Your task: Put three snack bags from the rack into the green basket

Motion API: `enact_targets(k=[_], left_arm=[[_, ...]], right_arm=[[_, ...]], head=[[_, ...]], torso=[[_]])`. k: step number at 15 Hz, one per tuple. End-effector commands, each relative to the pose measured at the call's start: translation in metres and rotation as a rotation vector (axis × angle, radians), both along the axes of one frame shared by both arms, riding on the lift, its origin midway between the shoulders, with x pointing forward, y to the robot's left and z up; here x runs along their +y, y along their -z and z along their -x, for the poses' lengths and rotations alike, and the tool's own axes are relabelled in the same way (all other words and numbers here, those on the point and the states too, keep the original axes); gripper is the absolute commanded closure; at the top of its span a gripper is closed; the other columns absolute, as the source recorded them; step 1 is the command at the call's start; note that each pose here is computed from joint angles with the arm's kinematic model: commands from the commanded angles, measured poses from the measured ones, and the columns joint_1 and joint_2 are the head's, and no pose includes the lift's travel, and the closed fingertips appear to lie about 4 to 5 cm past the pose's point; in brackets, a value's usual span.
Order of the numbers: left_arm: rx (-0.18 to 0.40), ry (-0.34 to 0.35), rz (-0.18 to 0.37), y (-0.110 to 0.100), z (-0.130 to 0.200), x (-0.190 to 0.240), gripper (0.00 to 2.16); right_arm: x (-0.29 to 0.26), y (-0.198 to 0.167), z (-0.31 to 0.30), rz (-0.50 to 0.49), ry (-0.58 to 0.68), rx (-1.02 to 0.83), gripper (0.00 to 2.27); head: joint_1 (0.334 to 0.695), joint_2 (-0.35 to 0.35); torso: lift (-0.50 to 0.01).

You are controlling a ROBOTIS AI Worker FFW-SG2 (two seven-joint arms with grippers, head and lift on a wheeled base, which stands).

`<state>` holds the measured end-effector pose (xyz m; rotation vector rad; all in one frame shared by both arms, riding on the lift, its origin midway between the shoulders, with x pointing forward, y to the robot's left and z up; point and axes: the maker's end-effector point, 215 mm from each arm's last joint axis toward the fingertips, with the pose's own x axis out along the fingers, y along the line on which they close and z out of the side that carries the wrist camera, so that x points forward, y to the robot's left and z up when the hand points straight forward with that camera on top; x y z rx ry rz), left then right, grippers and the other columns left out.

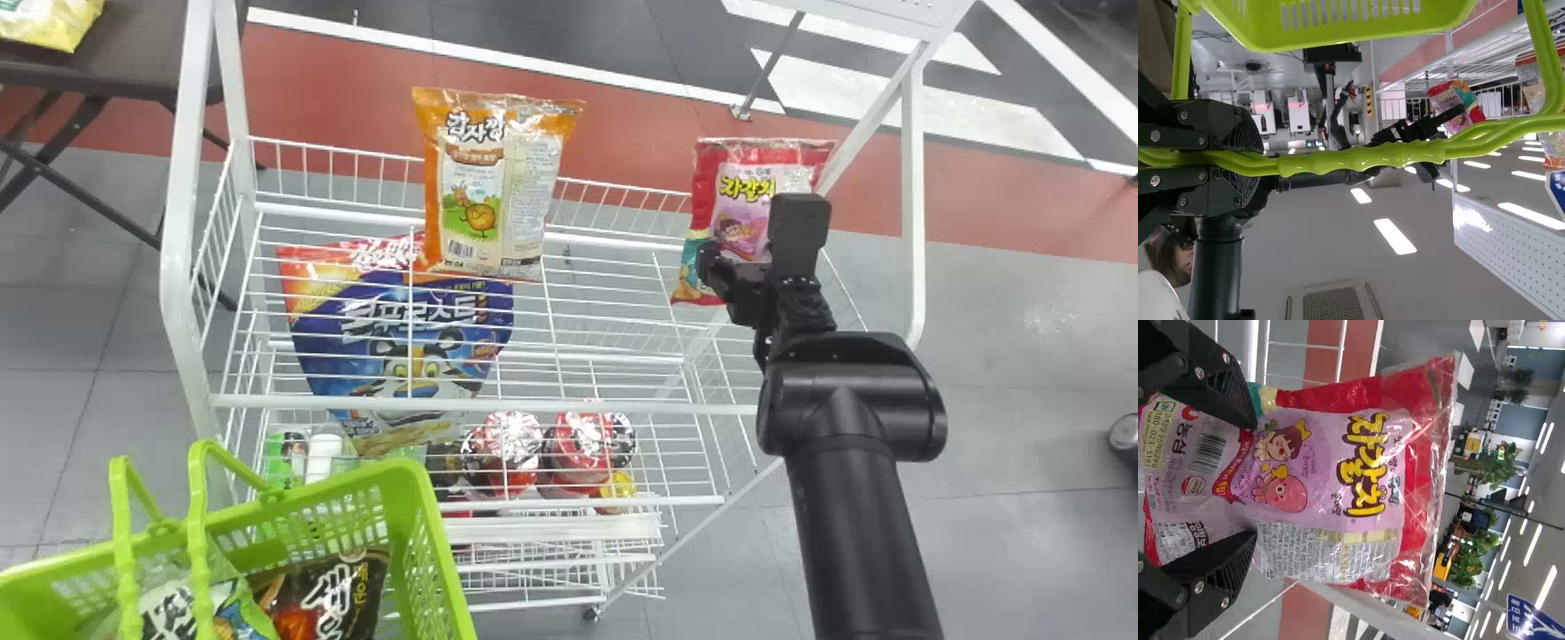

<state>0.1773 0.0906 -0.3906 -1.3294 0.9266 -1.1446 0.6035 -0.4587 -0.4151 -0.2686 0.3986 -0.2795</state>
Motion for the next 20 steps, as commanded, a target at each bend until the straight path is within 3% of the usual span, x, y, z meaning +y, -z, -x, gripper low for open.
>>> enact_targets(k=[1, 7, 9, 11, 13, 15, 17, 19, 20], left_arm=[[0.002, -0.003, 0.009, -0.001, 0.001, 0.001, 2.15], [0.001, -0.008, 0.012, -0.002, 0.002, 0.002, 2.15], [-0.01, -0.007, 0.012, -0.003, -0.001, 0.002, 2.15], [-0.023, -0.006, 0.015, -0.007, -0.006, 0.002, 2.15], [-0.033, -0.006, 0.015, -0.009, -0.01, 0.002, 2.15], [-0.039, -0.006, 0.018, -0.01, -0.012, 0.001, 2.15], [-0.04, -0.016, 0.019, -0.011, -0.014, 0.005, 2.15], [-0.035, -0.02, 0.019, -0.01, -0.013, 0.006, 2.15], [-0.035, -0.02, 0.019, -0.01, -0.013, 0.006, 2.15]], right_arm=[[0.005, 0.002, 0.002, 0.019, 0.027, -0.003, 2.26], [0.005, -0.028, 0.029, -0.013, 0.015, -0.086, 2.26], [0.023, -0.056, 0.048, -0.03, -0.02, -0.114, 2.26], [0.071, -0.069, 0.077, -0.09, -0.113, -0.092, 2.26], [0.142, -0.071, 0.117, -0.252, -0.225, -0.035, 2.26], [0.209, -0.085, 0.156, -0.305, -0.341, -0.034, 2.26], [0.275, -0.085, 0.195, -0.427, -0.455, 0.021, 2.26], [0.339, -0.055, 0.242, -0.553, -0.569, 0.21, 2.26], [0.364, -0.047, 0.265, -0.602, -0.62, 0.296, 2.26]], head=[[0.695, -0.35], [0.695, -0.35], [0.695, -0.35], [0.695, -0.35], [0.695, -0.35], [0.695, -0.35], [0.695, -0.331], [0.695, -0.241], [0.695, -0.137]], torso=[[0.0], [0.0], [0.0], [0.0], [0.0], [0.0], [0.0], [0.0], [0.0]])
